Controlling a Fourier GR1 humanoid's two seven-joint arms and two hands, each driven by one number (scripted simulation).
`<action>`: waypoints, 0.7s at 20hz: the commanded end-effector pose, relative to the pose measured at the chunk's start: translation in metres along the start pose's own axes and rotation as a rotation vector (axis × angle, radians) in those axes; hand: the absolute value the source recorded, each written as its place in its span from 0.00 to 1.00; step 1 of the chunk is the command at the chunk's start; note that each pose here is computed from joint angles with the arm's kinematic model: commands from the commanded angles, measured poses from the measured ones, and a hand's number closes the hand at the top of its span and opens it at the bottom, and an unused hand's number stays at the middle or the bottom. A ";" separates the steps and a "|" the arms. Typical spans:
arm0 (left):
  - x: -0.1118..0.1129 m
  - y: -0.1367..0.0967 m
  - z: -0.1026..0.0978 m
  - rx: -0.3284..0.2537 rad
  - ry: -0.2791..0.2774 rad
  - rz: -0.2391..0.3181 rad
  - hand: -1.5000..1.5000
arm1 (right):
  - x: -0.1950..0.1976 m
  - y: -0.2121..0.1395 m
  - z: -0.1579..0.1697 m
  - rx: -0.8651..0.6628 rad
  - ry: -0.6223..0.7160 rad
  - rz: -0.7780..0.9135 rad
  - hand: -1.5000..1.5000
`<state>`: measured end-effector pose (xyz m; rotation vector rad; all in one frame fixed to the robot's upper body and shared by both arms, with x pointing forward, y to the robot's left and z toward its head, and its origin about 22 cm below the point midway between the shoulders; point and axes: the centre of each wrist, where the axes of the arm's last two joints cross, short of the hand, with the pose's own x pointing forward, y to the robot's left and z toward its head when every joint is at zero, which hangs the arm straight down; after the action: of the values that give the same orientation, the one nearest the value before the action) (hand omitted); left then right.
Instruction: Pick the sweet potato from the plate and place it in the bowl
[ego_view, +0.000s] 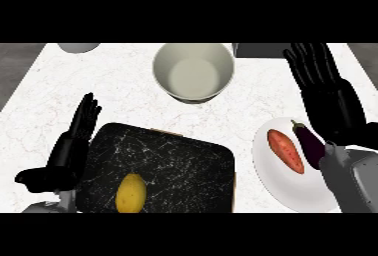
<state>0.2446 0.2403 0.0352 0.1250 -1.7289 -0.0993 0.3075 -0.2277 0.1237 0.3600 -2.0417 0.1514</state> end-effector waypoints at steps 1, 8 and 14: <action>0.016 0.019 -0.005 0.025 -0.037 -0.015 0.50 | 0.003 -0.002 0.014 0.150 -0.053 -0.153 0.00; 0.036 0.078 -0.036 0.194 -0.061 -0.014 0.50 | 0.005 -0.009 0.055 0.524 -0.080 -0.239 0.00; 0.027 0.102 -0.042 0.201 -0.061 -0.005 0.50 | 0.001 -0.080 0.125 0.481 -0.203 -0.342 0.00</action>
<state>0.2757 0.3177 0.0783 0.2702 -1.7867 0.0382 0.2490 -0.2892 0.0781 0.9848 -2.0495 0.3804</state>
